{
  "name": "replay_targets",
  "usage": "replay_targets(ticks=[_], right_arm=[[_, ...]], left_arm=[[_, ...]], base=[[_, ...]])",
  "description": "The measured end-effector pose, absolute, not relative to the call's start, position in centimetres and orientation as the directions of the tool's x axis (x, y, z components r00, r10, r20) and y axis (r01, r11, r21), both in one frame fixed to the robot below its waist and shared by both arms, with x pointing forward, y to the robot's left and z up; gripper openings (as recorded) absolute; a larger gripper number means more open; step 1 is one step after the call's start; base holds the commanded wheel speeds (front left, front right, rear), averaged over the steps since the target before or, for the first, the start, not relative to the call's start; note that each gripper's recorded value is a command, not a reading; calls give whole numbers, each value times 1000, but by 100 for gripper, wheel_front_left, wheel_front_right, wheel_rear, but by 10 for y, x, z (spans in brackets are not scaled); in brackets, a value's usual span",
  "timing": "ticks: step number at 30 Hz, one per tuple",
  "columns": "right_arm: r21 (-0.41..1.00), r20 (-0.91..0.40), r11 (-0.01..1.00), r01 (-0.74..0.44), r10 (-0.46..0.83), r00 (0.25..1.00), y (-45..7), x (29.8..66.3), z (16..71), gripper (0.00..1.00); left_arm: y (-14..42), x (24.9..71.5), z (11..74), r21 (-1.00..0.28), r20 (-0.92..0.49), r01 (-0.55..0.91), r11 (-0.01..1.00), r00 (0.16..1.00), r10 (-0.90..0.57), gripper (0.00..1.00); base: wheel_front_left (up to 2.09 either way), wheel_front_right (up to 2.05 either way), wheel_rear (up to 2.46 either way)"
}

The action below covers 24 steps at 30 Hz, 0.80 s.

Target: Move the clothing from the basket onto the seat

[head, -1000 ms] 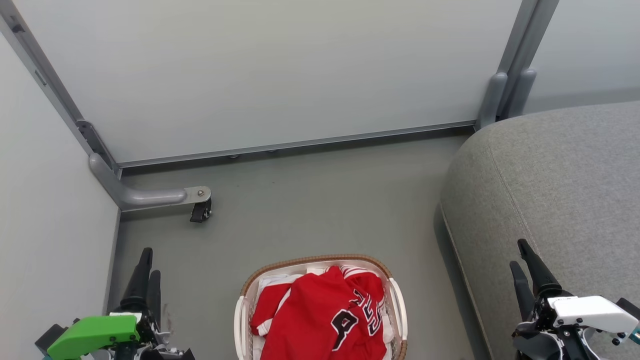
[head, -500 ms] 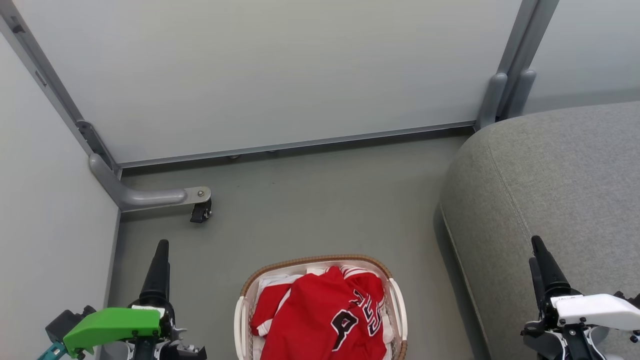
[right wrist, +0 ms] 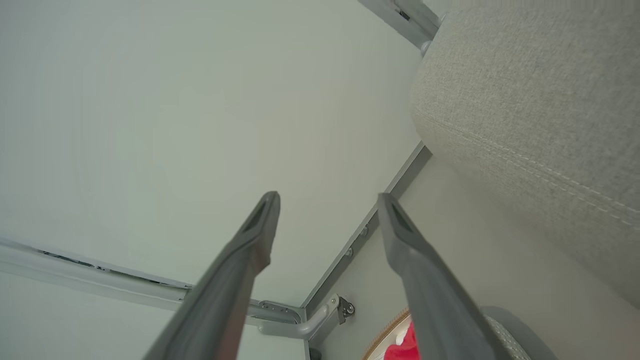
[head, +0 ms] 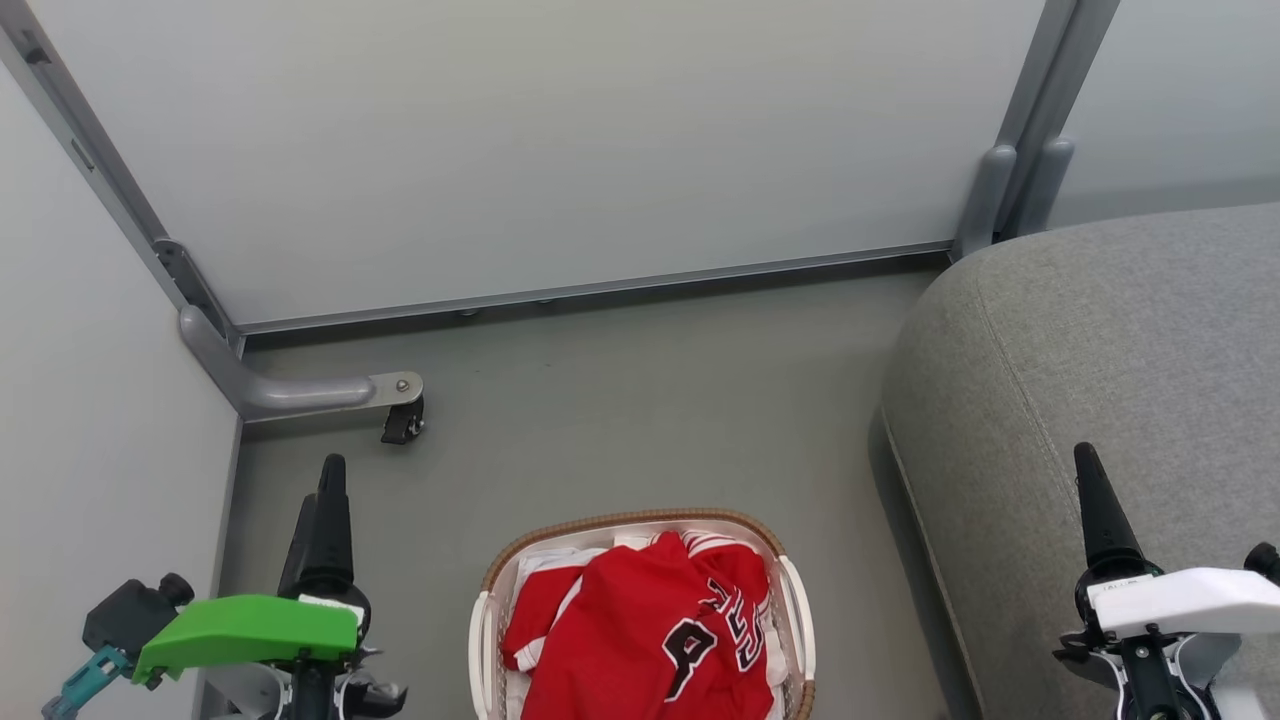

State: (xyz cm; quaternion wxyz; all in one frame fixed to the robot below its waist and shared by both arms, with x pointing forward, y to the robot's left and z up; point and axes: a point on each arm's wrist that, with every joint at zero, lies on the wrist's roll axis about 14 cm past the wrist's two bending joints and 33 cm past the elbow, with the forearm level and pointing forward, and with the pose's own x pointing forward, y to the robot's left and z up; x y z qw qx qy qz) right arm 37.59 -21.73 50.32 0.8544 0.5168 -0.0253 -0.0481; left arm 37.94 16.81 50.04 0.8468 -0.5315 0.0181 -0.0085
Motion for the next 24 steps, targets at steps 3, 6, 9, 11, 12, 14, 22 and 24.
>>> replay_targets(ticks=[3, 6, 9, 11, 12, 14, 22, 24], right_arm=[[849, 6, 527, 50, -104, 995, -216, 376, 507, 100], [808, 10, 587, 46, -93, 996, -213, 375, 507, 100], [771, 11, 635, 43, -82, 997, -209, 374, 507, 100], [746, 15, 665, 39, -76, 997, -208, 374, 507, 100], [736, 16, 676, 38, -73, 997, -207, 374, 507, 100], [711, 18, 703, 35, -68, 998, -205, 373, 507, 100], [615, 19, 788, 35, -59, 998, -203, 370, 504, 100], [597, 21, 801, 34, -59, 998, -203, 370, 504, 100]], left_arm=[[164, 380, 503, -872, -15, 8, 490, 999, -43, 100], [161, 380, 504, -841, -12, 16, 541, 999, -49, 100], [157, 380, 504, -807, -12, 25, 591, 998, -58, 100], [155, 379, 504, -782, -9, 32, 623, 998, -63, 100], [154, 379, 504, -772, -10, 34, 635, 998, -66, 100], [154, 379, 504, -750, -12, 33, 661, 998, -64, 100], [150, 376, 499, -647, -19, 42, 761, 997, -71, 100], [150, 376, 498, -632, -18, 42, 774, 997, -69, 100]], base=[[0, 0, 0], [0, 0, 0], [0, 0, 0], [0, 0, 0], [0, 0, 0], [0, 0, 0], [0, 0, 0], [0, 0, 0]])
